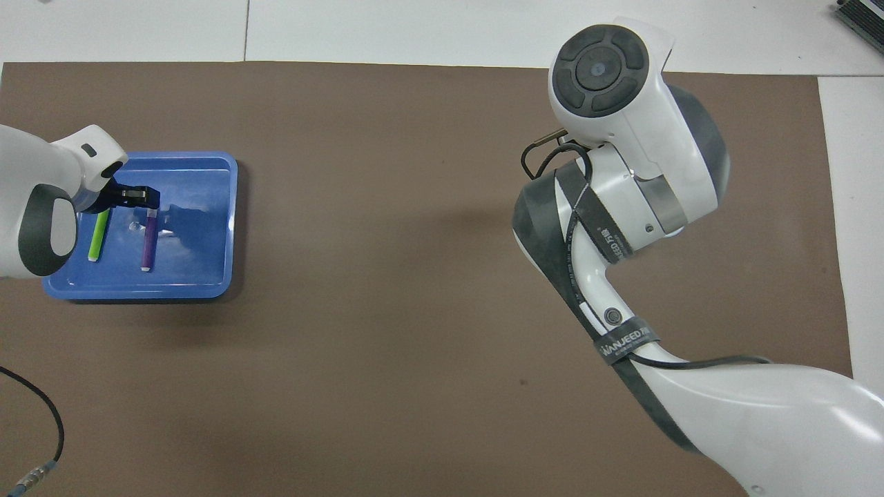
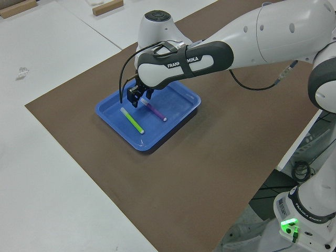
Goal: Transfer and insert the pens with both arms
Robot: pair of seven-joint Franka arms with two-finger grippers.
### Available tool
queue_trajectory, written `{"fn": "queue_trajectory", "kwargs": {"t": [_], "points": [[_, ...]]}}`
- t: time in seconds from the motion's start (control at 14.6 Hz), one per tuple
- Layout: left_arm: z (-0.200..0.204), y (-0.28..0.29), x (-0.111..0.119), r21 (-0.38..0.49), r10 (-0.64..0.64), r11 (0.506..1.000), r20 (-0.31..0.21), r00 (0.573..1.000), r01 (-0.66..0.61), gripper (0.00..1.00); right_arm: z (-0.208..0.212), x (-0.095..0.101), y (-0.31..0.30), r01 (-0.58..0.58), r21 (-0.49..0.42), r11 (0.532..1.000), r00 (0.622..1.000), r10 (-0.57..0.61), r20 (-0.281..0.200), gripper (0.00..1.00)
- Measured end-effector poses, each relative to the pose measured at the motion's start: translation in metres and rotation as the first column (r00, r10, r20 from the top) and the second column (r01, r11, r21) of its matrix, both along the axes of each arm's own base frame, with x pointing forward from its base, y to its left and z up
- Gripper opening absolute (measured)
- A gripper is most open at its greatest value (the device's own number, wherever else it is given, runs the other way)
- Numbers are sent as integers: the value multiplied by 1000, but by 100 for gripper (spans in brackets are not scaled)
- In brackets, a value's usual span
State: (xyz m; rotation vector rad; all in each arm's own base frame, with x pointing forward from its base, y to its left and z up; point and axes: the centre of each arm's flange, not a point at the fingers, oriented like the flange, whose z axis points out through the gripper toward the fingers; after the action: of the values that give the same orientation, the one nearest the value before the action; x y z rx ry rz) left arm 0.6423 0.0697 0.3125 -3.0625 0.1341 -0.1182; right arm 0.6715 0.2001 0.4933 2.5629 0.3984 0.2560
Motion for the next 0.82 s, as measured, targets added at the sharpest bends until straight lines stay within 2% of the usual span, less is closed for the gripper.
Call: {"fn": "queue_trajectory", "kwargs": {"t": [0.14, 0.34, 0.48, 0.61, 0.82], "points": [[-3, 2, -3, 0, 3, 1000, -20, 1000, -3, 70, -8, -1, -12, -34, -71, 997, 998, 37, 47, 21], [-6, 3, -7, 2, 6, 1000, -59, 998, -6, 66, -40, -9, -31, -88, -166, 982, 982, 114, 152, 21], [-7, 3, -9, 2, 4, 1000, -75, 997, -4, 62, -56, -20, -41, -98, -212, 972, 974, 137, 178, 21], [-8, 1, -10, 2, 2, 1000, -88, 996, -2, 62, -58, -33, -39, -75, -240, 968, 968, 129, 215, 21], [-7, 0, -10, 2, -1, 1000, -89, 996, 1, 58, -58, -64, -14, 21, -246, 969, 951, 56, 304, 21]]}}
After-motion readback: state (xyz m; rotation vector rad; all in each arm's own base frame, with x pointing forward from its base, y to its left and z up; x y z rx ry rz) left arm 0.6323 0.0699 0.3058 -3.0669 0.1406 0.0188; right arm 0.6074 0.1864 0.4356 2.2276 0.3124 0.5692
